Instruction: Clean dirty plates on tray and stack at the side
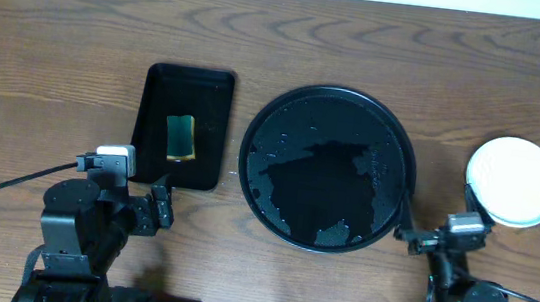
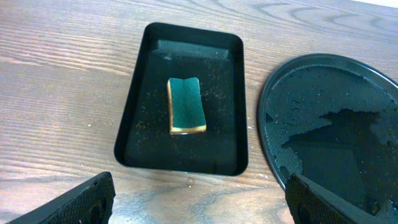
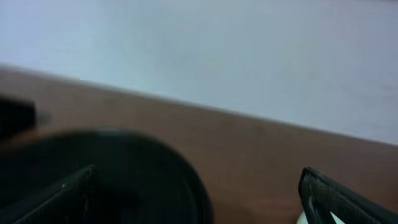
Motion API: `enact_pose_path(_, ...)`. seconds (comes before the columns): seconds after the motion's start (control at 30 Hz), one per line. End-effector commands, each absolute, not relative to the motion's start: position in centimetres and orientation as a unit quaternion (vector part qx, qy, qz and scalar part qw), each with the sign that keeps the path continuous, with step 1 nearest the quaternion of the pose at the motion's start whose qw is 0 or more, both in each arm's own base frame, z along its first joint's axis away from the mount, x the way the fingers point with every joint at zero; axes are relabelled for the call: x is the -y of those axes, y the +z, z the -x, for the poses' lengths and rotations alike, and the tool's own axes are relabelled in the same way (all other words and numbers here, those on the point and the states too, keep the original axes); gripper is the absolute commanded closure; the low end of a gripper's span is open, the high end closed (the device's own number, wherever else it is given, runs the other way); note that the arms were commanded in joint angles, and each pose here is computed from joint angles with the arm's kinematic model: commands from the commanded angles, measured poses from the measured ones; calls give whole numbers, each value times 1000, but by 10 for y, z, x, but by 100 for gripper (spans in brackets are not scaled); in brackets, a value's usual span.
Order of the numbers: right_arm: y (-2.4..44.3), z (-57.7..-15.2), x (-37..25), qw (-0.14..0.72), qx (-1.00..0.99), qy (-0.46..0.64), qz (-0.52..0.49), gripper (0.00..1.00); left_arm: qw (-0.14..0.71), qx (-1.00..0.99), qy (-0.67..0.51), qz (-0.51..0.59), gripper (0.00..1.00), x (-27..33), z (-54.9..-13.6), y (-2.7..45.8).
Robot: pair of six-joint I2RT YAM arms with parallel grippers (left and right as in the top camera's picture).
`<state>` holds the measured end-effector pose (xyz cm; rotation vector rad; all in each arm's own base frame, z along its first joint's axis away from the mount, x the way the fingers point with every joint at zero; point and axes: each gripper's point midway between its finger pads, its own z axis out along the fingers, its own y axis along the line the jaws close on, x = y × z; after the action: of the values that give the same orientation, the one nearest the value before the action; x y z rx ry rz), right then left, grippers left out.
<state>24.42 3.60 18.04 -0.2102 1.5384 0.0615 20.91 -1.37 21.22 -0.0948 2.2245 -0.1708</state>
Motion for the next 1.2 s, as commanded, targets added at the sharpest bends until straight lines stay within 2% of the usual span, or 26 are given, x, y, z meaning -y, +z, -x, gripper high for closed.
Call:
enact_pose_path(0.0, 160, -243, -39, 685, -710, -25, 160, 1, 438, -895, -75, 38, 12, 15, -209, 211)
enact_pose_path(1.17, 158, -243, -36, 681, -715, -28, 155, 1, 438, -895, -75, 38, 12, 15, -209, 211)
